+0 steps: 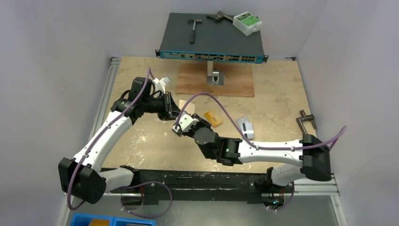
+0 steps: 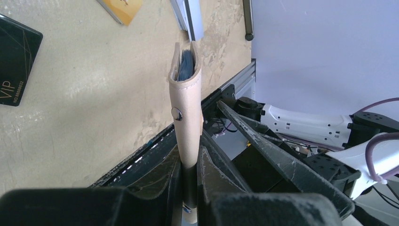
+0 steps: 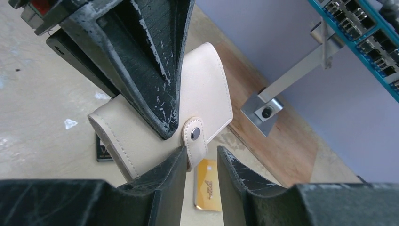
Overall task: Put the credit cards into the card holder
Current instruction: Open the card holder.
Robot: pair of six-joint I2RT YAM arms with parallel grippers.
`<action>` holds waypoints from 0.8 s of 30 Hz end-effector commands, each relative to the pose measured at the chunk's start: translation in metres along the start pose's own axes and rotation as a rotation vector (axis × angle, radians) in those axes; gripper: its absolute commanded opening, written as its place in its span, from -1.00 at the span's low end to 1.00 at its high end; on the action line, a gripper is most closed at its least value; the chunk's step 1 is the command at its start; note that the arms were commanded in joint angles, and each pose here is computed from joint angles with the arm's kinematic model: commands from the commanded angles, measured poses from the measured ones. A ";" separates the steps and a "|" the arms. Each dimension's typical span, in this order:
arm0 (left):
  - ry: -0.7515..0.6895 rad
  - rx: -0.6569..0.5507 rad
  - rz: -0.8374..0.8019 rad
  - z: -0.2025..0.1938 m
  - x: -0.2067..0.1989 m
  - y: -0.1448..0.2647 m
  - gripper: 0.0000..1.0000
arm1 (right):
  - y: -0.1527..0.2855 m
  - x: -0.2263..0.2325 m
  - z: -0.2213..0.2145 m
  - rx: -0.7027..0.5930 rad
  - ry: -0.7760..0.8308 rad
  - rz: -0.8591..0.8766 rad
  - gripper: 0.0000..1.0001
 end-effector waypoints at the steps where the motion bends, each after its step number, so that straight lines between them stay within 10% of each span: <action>1: 0.013 0.030 -0.073 -0.003 -0.012 0.003 -1.00 | -0.005 -0.007 0.001 -0.015 0.058 -0.156 -0.39; 12: 0.018 0.038 -0.093 -0.005 -0.015 0.005 -1.00 | -0.003 -0.008 -0.005 -0.030 0.030 -0.241 -0.43; 19: 0.015 0.037 -0.098 -0.006 -0.015 0.005 -1.00 | -0.006 -0.007 0.004 -0.045 -0.048 -0.265 -1.00; 24: 0.007 0.032 -0.110 -0.007 -0.017 0.008 -1.00 | -0.004 -0.011 0.005 -0.050 -0.102 -0.275 -1.00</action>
Point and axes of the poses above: each gripper's point midway between its finger pads, its own y axis back along the fingers, its own x axis along the line the jaws close on, z = x × y, the point moved 4 cm from there along y, back along the fingers, and after that the axes turned 6 degrees about y, right-handed, at the moved point
